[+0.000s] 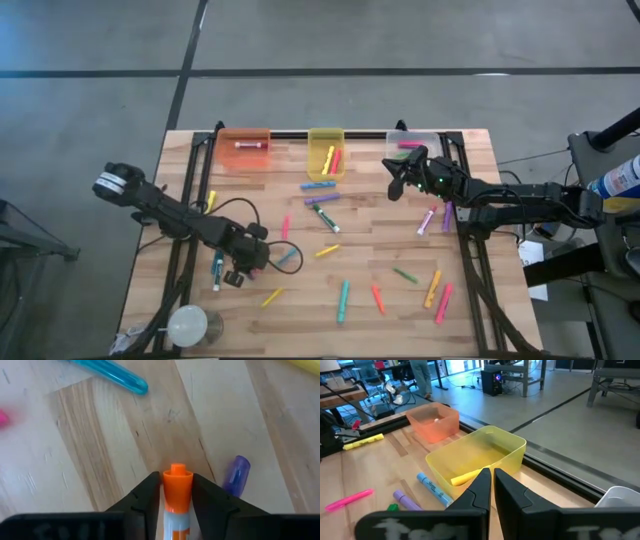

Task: Pick & Place Markers
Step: Put the orange marker pen into the orange bin

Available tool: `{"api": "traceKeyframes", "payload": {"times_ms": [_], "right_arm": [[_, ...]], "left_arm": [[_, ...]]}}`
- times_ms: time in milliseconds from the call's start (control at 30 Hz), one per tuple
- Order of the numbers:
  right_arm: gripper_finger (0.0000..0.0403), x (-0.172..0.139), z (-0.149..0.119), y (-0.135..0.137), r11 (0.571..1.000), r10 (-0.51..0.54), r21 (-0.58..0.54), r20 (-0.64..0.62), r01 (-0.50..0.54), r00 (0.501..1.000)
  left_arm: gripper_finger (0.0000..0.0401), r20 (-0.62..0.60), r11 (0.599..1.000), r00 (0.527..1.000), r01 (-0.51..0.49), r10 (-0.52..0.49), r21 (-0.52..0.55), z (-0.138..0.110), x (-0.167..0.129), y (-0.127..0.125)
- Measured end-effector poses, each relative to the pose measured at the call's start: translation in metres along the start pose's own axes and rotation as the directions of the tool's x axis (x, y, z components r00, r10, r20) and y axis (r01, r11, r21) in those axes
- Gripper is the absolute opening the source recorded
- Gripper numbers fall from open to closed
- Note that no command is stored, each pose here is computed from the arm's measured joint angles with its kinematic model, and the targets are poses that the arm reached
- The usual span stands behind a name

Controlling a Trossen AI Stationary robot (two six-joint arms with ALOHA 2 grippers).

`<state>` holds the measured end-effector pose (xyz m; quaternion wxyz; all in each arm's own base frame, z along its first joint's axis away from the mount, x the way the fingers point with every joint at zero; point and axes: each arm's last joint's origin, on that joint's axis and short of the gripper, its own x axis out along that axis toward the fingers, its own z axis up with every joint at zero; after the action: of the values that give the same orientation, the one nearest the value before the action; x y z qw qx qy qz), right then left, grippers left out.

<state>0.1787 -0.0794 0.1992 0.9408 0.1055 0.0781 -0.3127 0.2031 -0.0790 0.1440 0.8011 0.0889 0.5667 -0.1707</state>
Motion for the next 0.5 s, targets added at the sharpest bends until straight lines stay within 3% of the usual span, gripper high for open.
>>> {"api": "traceKeyframes", "payload": {"times_ms": [167, 300, 500], "right_arm": [[0.0018, 0.000, 0.000, 0.000, 1.000, 0.001, 0.000, 0.000, -0.001, 1.000], [0.0018, 0.000, 0.000, 0.000, 1.000, 0.002, 0.000, 0.000, -0.002, 1.000], [0.0018, 0.000, 0.000, 0.000, 1.000, 0.002, 0.003, 0.000, -0.002, 1.000]], "left_arm": [[0.0104, 0.000, 1.000, 1.000, -0.020, 0.020, -0.005, -0.002, 0.001, 0.001], [0.0071, 0.002, 0.999, 0.999, -0.037, 0.037, -0.008, -0.001, 0.000, 0.001], [0.0050, 0.050, 0.964, 0.964, -0.264, 0.262, 0.023, 0.013, -0.017, 0.012]]}}
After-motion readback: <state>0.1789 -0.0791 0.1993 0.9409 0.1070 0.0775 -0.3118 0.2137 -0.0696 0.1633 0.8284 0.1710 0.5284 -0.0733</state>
